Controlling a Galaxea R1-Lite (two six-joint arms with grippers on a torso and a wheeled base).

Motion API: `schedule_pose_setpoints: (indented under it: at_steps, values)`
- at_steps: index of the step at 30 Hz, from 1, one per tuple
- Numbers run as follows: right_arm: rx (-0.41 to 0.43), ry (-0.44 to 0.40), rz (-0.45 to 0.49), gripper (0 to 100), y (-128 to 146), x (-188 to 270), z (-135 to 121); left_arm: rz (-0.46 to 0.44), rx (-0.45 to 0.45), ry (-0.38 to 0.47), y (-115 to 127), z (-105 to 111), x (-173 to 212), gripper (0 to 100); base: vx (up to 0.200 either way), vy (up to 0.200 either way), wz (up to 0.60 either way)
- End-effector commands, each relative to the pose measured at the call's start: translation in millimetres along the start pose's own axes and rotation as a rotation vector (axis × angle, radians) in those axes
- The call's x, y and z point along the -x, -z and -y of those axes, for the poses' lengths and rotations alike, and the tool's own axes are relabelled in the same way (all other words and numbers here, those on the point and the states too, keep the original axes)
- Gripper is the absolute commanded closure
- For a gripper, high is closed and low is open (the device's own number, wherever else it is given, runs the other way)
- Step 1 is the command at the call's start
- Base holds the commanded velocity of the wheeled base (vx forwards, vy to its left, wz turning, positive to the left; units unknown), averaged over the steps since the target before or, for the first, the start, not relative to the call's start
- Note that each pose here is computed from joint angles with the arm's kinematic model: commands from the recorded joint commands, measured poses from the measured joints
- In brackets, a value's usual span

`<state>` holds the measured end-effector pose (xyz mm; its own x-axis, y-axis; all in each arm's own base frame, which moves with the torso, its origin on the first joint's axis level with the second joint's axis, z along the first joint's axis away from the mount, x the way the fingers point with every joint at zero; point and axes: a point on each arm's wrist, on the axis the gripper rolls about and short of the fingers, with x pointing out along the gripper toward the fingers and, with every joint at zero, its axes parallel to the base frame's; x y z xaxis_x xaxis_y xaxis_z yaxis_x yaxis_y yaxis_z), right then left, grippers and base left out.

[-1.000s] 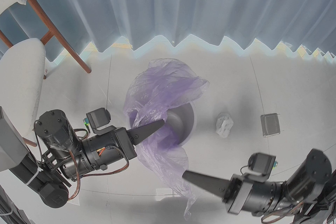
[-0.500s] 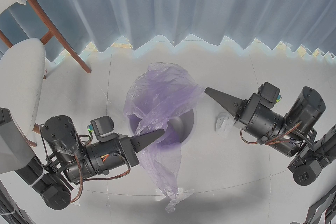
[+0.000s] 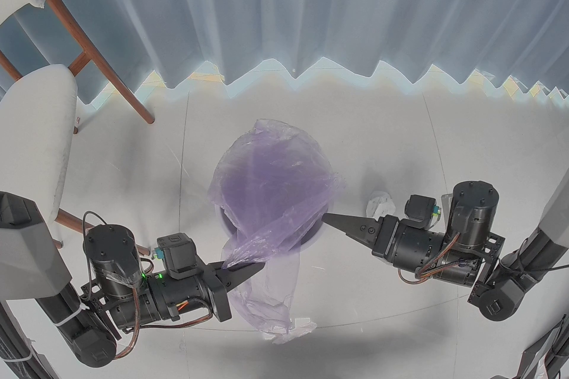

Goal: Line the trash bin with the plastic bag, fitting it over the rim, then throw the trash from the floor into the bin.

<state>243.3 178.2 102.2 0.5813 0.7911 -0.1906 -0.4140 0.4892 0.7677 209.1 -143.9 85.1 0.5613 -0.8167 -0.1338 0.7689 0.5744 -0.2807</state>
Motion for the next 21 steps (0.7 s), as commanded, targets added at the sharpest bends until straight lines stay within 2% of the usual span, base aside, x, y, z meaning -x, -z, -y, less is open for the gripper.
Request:
schedule_pose_setpoints:
  at_steps: [1, 3, 13, 18, 21]
  values:
    - [-0.030, 0.020, -0.030, 0, 11, -9, 10, -0.058, -0.005, -0.038, 15, -7, -3, 100, 0.000, 0.000, 0.00]
    - [-0.061, 0.021, -0.052, 0, 17, -10, 9, -0.045, -0.005, -0.033, 12, -7, -6, 100, 0.000, 0.000, 0.00]
    - [-0.079, 0.079, -0.127, 0, 39, -22, 29, 0.021, 0.014, -0.034, -3, -8, -5, 100, 0.000, 0.000, 0.00]
    - [-0.081, 0.082, -0.120, 0, 43, -29, 40, 0.045, 0.047, -0.012, -9, -2, -2, 100, 0.000, 0.000, 0.00]
    - [-0.074, 0.080, -0.078, 0, 46, -37, 47, 0.041, 0.061, 0.011, -9, 3, 0, 100, 0.000, 0.000, 0.00]
